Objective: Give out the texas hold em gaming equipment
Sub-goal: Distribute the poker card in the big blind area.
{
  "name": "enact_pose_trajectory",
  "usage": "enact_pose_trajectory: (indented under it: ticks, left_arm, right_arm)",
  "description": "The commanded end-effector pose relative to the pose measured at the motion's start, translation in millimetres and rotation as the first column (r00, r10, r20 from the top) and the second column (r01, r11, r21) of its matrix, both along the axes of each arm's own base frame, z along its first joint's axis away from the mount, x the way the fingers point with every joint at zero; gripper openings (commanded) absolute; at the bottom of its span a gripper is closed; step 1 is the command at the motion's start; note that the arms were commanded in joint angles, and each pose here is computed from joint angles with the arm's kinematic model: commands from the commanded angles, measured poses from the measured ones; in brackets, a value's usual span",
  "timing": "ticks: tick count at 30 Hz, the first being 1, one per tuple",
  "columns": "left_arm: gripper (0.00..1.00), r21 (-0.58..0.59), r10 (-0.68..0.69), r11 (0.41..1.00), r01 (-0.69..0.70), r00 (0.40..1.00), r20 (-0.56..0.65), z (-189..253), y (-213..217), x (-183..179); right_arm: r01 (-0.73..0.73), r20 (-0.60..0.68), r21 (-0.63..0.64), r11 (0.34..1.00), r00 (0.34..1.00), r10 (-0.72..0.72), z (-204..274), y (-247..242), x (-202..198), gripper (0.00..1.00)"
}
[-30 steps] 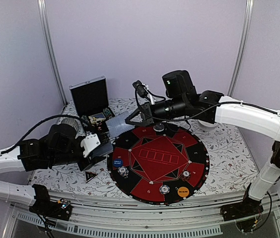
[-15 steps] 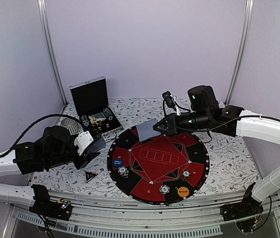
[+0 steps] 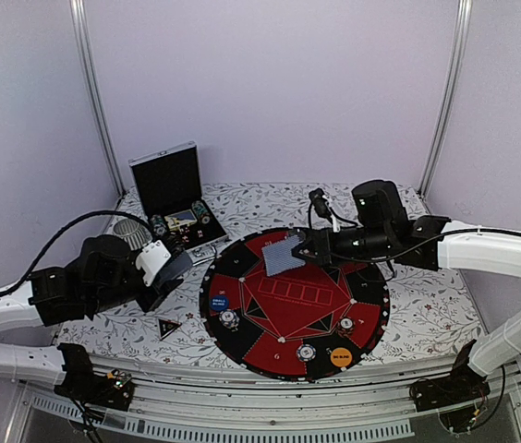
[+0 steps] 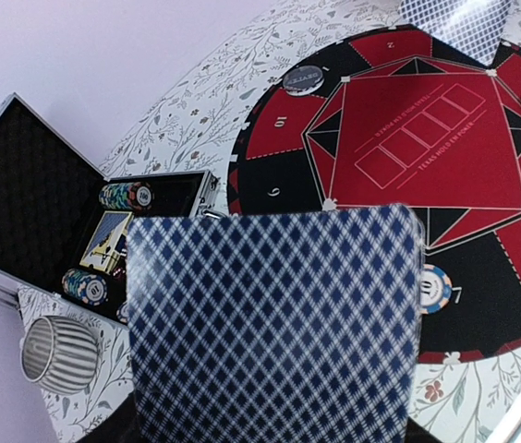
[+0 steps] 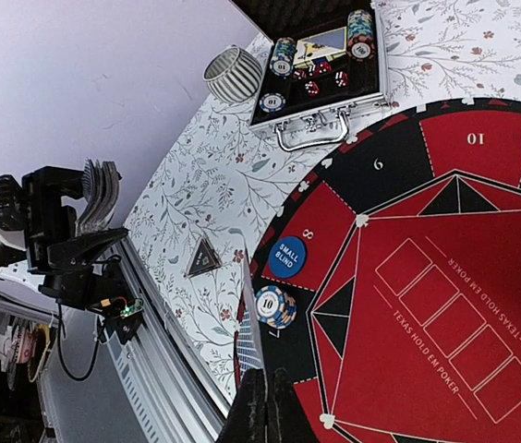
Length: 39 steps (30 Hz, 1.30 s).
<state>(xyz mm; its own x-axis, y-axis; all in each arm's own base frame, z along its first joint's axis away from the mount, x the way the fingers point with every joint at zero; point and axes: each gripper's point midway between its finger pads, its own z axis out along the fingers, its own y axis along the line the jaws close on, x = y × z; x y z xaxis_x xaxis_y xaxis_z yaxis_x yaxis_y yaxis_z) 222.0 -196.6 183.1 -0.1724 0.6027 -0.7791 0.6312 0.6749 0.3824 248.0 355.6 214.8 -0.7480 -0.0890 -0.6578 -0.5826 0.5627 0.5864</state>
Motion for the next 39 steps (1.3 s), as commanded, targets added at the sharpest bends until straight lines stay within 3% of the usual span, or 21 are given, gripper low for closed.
enact_pose_trajectory:
  ticks: [1, 26, 39]
  left_arm:
    - [0.57, -0.059, 0.030, 0.998, -0.029, 0.999, 0.021, 9.3, 2.4, 6.6]
    - [0.56, -0.063, 0.025, 0.998, -0.024, 1.000, 0.007, 3.2, 2.8, 8.8]
    - [0.56, -0.062, 0.013, 0.998, -0.013, 1.000, -0.008, -0.4, 0.5, 8.9]
  right_arm:
    - [0.008, 0.021, 0.038, 0.999, 1.000, -0.009, 6.3, 1.3, 6.2, 0.02]
    - [-0.027, -0.010, 0.009, 1.000, 1.000, 0.027, -14.2, 14.8, 22.6, 0.02]
    - [-0.025, -0.036, 0.065, 0.998, 0.999, 0.028, -15.2, 35.4, 36.5, 0.02]
